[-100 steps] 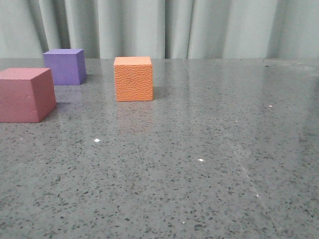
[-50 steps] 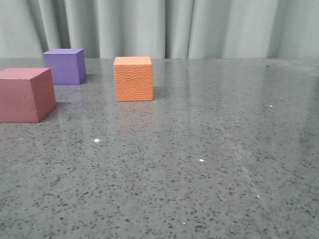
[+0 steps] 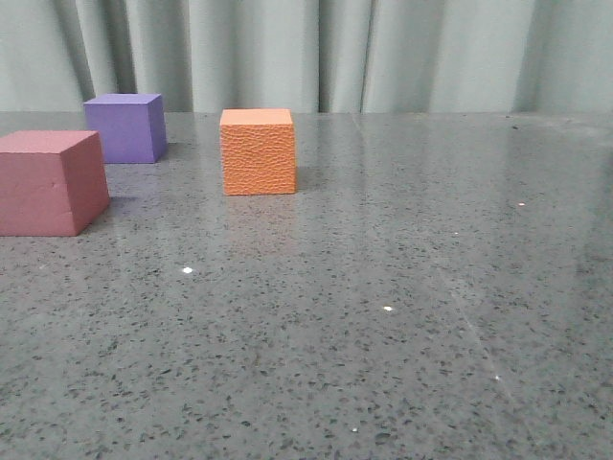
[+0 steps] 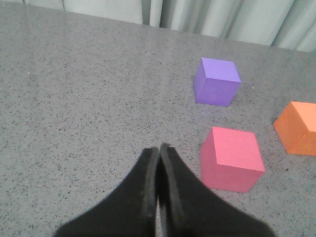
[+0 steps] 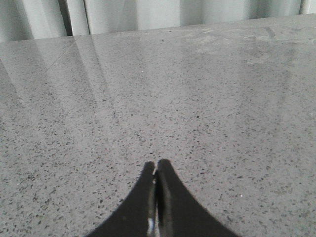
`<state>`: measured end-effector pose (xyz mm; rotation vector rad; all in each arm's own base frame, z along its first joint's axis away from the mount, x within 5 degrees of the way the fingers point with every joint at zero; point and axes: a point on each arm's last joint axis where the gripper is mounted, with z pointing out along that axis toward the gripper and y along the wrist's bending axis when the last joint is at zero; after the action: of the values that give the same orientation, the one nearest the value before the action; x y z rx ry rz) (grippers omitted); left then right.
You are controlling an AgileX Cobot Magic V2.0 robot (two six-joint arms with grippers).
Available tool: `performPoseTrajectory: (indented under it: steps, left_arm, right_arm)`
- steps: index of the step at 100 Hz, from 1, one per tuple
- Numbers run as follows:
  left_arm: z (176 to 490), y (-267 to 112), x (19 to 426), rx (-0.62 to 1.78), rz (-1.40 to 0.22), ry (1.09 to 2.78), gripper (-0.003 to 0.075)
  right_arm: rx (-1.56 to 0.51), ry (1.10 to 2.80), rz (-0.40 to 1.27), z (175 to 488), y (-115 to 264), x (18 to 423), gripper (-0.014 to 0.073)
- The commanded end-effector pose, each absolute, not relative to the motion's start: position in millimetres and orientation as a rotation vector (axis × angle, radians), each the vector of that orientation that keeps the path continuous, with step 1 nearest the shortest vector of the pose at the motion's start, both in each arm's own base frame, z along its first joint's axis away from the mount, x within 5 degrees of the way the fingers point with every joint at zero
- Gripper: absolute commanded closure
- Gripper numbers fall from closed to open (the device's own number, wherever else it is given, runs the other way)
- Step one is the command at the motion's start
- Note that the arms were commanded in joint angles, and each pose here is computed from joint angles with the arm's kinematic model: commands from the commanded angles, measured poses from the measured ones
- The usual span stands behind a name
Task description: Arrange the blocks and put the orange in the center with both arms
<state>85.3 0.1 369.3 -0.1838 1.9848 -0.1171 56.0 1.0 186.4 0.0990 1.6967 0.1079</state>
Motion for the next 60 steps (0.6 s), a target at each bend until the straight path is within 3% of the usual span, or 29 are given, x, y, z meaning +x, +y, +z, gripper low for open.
performPoseTrajectory:
  steps: [1,36,43,52,60]
  left_arm:
    - [393.9,-0.9,101.2,-0.178,-0.125,1.948,0.0739]
    - [411.8,1.7,130.3,-0.159,-0.053,1.956,0.0736]
    - [411.5,3.1,130.1,-0.15,-0.024,1.96,0.0707]
    - [410.8,3.8,129.7,-0.102,0.018,1.971,0.0582]
    - [410.7,3.8,129.7,-0.077,0.035,1.974,0.037]
  right_arm:
    - [0.091,1.576,0.103,200.1,0.6,54.6,0.0662]
    - [0.091,1.576,0.103,200.1,0.6,54.6,0.0662]
    - [0.091,1.576,0.103,200.1,0.6,54.6,0.0662]
    - [0.091,1.576,0.103,200.1,0.6,54.6,0.0662]
    - [0.091,1.576,0.103,200.1,0.6,54.6,0.0662]
